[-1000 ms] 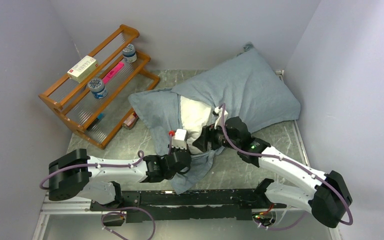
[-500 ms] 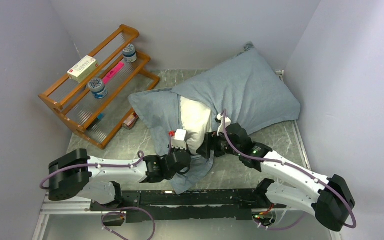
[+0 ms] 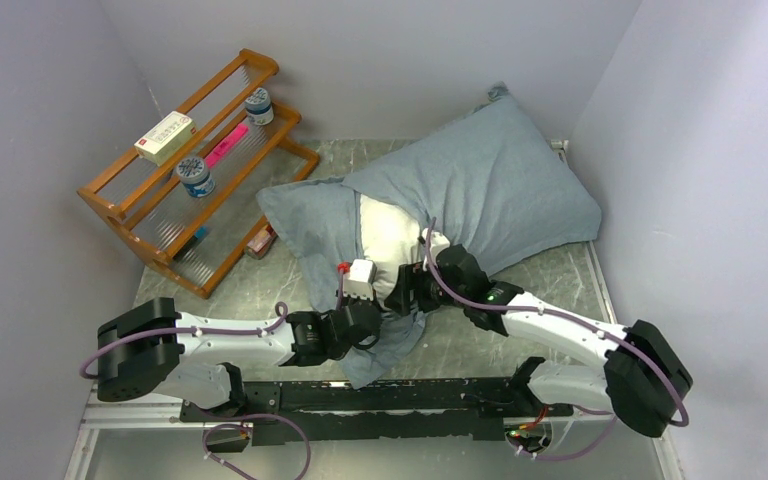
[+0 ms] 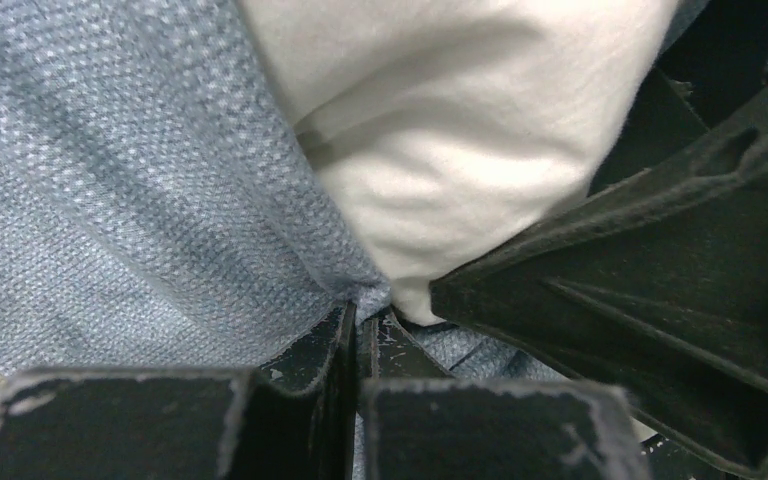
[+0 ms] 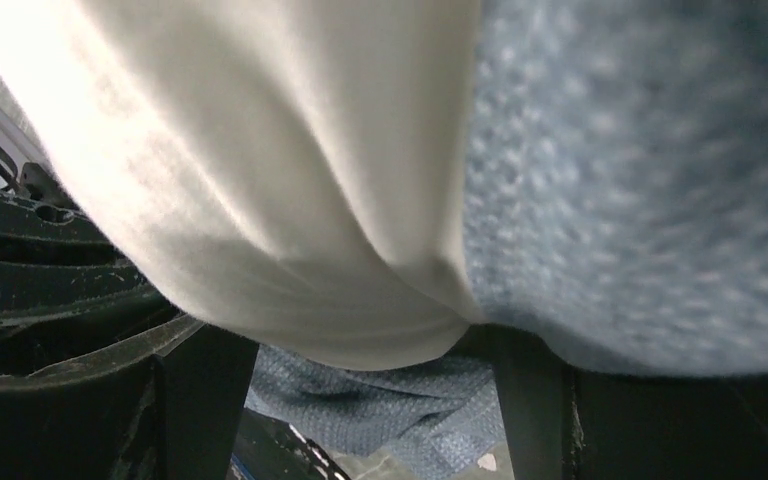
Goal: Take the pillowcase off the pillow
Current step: Remove the pillow from the pillowcase.
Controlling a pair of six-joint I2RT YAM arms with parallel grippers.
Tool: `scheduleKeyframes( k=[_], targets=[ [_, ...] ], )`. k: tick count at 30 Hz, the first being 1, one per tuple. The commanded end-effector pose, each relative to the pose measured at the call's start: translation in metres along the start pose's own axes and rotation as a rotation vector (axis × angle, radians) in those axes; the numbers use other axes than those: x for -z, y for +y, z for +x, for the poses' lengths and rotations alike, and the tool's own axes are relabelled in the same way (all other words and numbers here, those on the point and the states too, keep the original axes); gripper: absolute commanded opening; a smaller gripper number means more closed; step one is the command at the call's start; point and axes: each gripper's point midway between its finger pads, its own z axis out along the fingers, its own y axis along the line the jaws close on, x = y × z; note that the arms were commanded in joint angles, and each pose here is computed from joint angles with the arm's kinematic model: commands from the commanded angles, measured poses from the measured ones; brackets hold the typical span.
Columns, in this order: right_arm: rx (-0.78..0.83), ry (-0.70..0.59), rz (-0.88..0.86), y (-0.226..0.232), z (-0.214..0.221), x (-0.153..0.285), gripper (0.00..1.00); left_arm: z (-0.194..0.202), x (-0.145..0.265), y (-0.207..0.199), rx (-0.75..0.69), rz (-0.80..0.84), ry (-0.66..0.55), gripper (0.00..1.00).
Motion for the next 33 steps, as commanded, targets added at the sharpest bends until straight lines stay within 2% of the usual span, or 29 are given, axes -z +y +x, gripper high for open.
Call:
scheduleKeyframes(
  k=[1,4,12,16,26,33],
  targets=[
    [0.002,-0.019,-0.052,0.008,-0.005,-0.012,0.80,0.005,0.004,-0.008,-0.001,0.054,0.027,0.05],
    [0.006,-0.033,-0.111,0.021,-0.012,-0.016,0.68,0.004,0.005,-0.011,-0.002,0.065,0.025,0.05],
    [0.006,-0.101,-0.299,0.065,-0.044,-0.019,0.24,0.002,0.007,-0.019,-0.008,0.116,0.024,0.05],
    [0.030,-0.147,-0.335,0.078,-0.065,-0.021,0.00,-0.001,0.011,-0.023,-0.008,0.147,0.021,0.05],
    [0.102,-0.302,-0.341,0.101,-0.129,-0.026,0.00,-0.009,0.026,-0.038,-0.037,0.242,-0.010,0.05],
    [0.118,-0.452,-0.331,0.111,-0.183,-0.009,0.00,-0.005,0.031,-0.031,-0.043,0.221,-0.008,0.05]
  ],
)
